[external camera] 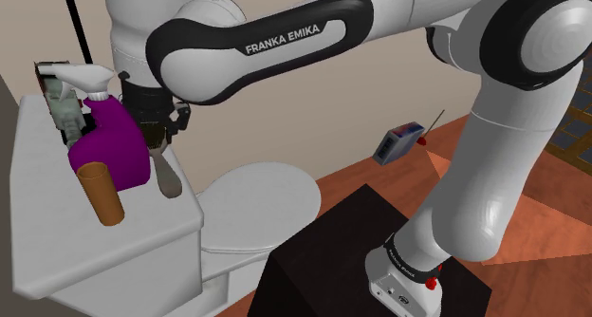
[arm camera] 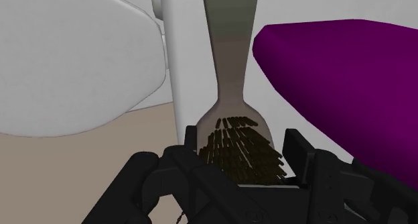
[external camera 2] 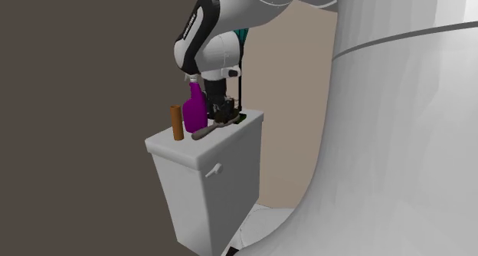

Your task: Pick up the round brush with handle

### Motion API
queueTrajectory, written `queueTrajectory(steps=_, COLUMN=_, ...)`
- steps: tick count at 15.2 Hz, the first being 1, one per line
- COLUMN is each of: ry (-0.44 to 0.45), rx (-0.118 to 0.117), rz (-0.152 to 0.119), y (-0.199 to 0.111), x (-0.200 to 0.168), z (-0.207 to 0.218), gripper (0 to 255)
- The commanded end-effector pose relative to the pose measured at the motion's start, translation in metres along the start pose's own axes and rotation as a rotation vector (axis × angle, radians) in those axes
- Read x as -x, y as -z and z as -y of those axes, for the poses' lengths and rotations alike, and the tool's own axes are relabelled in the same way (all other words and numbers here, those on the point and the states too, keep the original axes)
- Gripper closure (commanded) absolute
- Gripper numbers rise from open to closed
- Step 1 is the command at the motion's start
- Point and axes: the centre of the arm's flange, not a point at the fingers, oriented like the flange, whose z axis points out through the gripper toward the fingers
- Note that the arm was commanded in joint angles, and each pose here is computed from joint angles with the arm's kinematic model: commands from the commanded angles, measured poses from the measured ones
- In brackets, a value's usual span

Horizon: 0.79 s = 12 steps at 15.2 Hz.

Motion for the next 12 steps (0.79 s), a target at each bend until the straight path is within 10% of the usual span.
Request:
queueTrajectory(steps=1, ry=0.0, rx=0.0, rz=0.0, y=0.01, x=-0.002, z=0.001, gripper=255)
queueTrajectory(steps=12, ry=0.0, rx=0.0, rz=0.0, y=0.067, x=-0.012, z=0.006, gripper=255)
